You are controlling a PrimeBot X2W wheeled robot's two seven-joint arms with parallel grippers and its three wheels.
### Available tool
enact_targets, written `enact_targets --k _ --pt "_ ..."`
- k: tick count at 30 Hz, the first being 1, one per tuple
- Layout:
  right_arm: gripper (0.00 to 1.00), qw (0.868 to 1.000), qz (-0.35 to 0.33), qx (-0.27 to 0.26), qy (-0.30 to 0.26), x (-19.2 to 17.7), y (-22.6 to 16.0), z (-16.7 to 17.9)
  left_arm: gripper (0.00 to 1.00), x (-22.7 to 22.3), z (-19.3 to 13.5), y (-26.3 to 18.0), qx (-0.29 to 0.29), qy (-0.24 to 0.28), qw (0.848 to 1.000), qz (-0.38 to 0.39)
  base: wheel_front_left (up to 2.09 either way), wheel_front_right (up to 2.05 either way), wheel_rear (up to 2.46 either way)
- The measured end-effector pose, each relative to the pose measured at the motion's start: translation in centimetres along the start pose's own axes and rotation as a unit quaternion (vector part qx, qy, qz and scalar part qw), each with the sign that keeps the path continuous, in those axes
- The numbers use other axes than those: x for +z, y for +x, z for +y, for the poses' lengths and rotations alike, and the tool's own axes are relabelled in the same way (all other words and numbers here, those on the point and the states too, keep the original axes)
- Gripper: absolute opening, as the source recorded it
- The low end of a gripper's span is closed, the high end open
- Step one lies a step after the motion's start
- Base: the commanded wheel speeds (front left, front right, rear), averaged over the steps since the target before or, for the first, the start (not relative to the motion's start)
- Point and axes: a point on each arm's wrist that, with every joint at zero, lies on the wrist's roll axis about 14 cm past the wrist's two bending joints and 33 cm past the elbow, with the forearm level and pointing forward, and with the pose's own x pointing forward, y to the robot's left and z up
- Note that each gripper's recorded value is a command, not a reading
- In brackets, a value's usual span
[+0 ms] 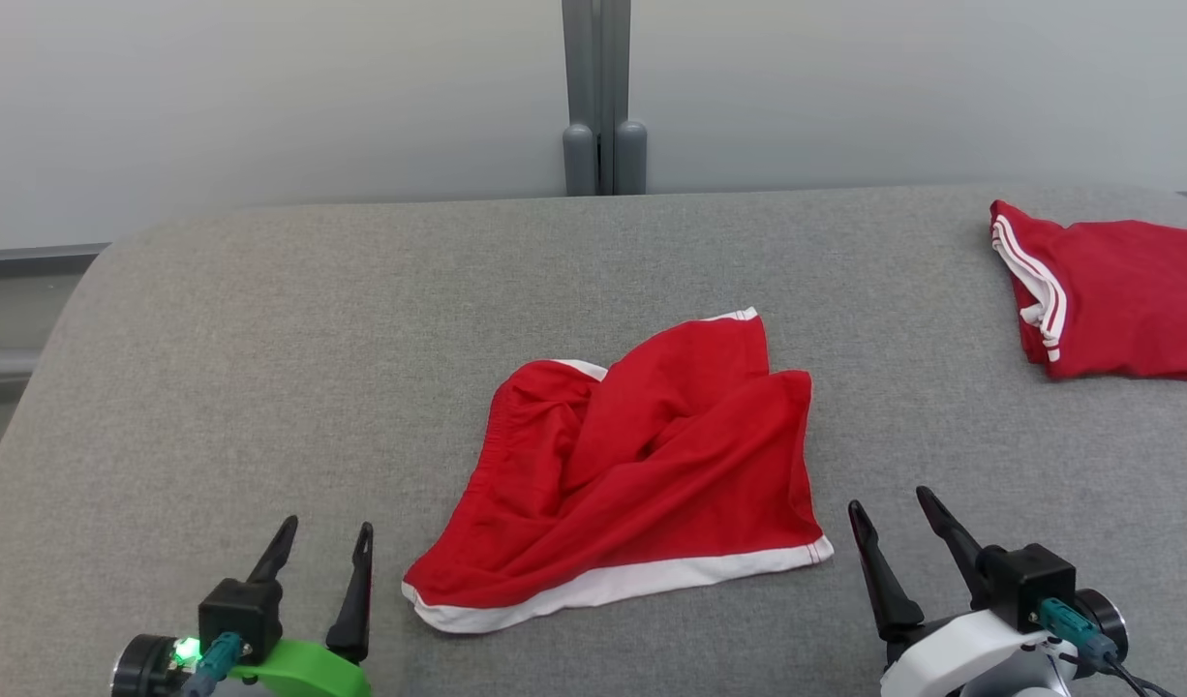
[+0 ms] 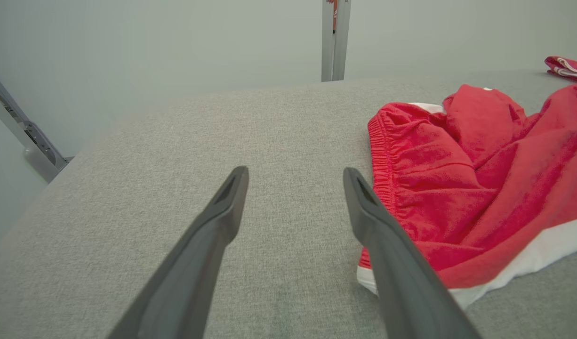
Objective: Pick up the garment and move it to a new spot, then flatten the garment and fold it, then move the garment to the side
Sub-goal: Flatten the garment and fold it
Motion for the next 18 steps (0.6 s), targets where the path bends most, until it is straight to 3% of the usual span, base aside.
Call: enact_targets --k 9,18 --pt "1.00 0.998 0.064 0.006 0.005 -3.7 1.9 -0.1 1.00 -4.5 -3.8 1.4 -0.089 0.022 0.992 0.085 0.00 0.00 0.00" --pt "1.00 0.993 0.118 0.012 0.019 -7.0 2.4 0.3 1.00 -8.8 -5.7 1.3 -0.125 0.007 0.979 0.164 0.00 0.00 0.00"
